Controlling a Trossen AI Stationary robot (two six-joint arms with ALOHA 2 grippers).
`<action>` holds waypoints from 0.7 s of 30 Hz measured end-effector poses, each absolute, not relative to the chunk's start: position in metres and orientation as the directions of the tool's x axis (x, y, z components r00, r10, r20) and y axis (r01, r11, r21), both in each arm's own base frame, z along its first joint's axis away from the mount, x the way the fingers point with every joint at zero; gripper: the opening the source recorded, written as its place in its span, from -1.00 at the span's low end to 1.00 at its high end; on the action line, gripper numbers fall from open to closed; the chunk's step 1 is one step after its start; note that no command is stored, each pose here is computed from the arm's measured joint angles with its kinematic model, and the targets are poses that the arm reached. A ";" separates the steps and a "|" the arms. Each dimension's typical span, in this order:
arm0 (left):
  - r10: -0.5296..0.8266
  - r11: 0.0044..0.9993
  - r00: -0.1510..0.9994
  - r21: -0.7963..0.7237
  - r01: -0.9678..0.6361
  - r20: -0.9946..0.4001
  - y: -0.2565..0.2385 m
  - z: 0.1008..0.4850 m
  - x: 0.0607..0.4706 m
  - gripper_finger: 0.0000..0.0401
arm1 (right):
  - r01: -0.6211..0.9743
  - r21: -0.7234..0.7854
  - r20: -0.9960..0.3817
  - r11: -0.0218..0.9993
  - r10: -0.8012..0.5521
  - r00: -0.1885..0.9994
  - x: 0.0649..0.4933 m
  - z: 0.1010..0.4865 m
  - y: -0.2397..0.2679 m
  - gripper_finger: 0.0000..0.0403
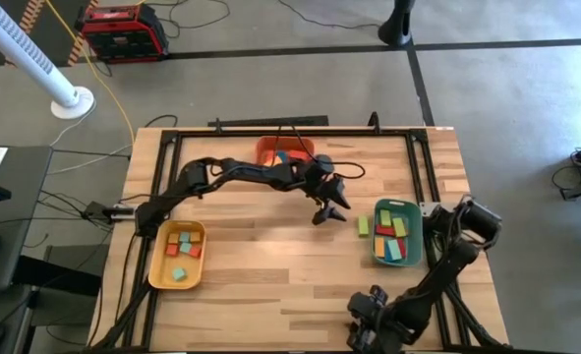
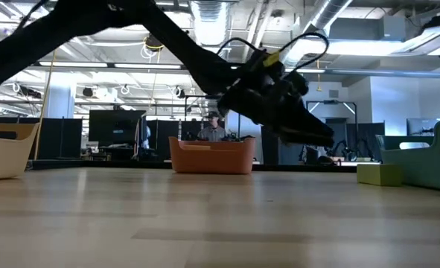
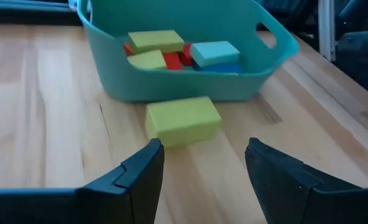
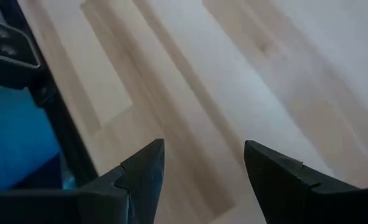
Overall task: Sort blocks by size
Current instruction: Put the large light green block into the orange bin
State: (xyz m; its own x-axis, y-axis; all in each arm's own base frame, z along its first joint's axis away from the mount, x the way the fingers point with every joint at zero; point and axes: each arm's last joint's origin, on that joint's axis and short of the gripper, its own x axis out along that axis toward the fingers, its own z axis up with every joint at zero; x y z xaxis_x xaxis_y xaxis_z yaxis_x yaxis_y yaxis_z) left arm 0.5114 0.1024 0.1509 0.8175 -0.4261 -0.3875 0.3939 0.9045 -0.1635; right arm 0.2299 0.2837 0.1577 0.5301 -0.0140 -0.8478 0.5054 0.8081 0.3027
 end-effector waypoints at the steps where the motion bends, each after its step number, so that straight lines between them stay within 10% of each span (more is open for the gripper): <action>1: -0.424 0.906 0.820 -0.158 0.394 -0.384 0.101 0.150 0.515 0.07 | 0.512 0.312 -0.848 0.800 -0.009 0.530 0.227 0.158 0.286 0.24; 21: -0.258 0.954 0.885 0.042 0.296 -0.389 0.069 0.150 0.542 0.07 | 0.538 0.385 -0.835 0.750 0.034 0.550 0.217 0.159 0.297 0.24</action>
